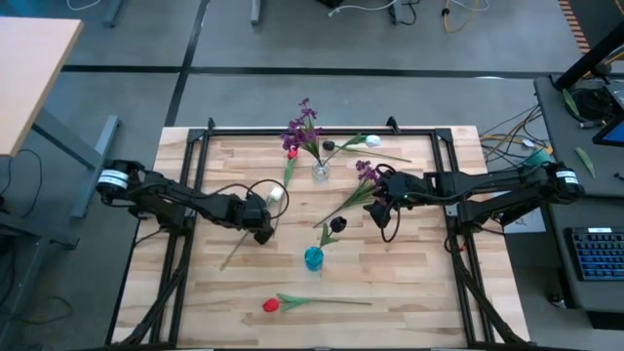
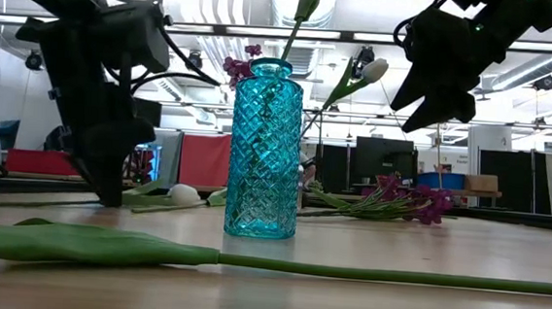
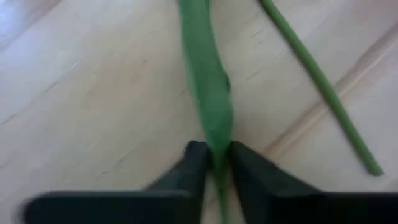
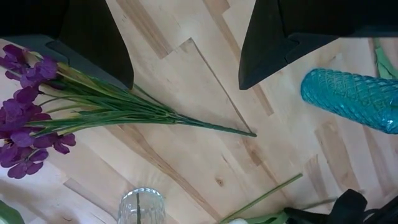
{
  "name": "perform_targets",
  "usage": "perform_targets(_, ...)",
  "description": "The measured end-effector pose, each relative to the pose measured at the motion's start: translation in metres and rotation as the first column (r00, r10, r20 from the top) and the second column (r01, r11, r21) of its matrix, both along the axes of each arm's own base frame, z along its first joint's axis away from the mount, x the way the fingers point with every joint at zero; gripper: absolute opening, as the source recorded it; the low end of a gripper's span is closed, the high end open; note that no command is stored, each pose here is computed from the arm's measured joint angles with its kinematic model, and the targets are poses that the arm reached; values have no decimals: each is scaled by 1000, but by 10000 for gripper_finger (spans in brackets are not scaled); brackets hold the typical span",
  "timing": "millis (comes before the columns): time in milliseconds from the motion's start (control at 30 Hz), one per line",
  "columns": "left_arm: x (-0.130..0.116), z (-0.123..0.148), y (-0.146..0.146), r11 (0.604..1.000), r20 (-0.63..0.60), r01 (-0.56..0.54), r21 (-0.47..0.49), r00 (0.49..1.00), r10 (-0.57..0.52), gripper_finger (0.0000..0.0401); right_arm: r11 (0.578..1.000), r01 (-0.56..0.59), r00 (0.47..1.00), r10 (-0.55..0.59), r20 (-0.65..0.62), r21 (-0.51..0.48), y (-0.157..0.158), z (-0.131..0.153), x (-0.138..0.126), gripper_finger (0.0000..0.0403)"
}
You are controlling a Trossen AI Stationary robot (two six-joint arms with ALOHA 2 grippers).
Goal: Sort flowers into vase by color
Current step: Put the white flower into the transparent vase
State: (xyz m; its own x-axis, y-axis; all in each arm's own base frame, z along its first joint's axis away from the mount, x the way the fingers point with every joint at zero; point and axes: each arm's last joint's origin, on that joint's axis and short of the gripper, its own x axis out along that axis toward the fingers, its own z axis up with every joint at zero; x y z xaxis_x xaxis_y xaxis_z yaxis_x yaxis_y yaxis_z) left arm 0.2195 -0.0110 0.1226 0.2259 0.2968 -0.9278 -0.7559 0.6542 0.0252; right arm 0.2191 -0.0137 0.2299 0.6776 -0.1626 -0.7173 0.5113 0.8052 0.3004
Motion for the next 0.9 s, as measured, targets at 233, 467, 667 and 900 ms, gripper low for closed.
perform_targets(233,-2,9,-5,996,28,-8,88,1000,6,4,1000,-8,1000,8,0,-1,2,0,0,282)
perform_targets(467,-8,70,-25,977,302,20,210,950,-85,1,998,-52,999,52,-2,-29,8,0,1,276)
perform_targets(667,-23,134,-50,907,527,76,415,793,-307,1,986,-84,991,97,92,-141,13,9,8,276)
perform_targets(900,-19,199,-64,761,678,120,638,380,-629,0,905,-167,804,355,477,-392,19,57,29,274)
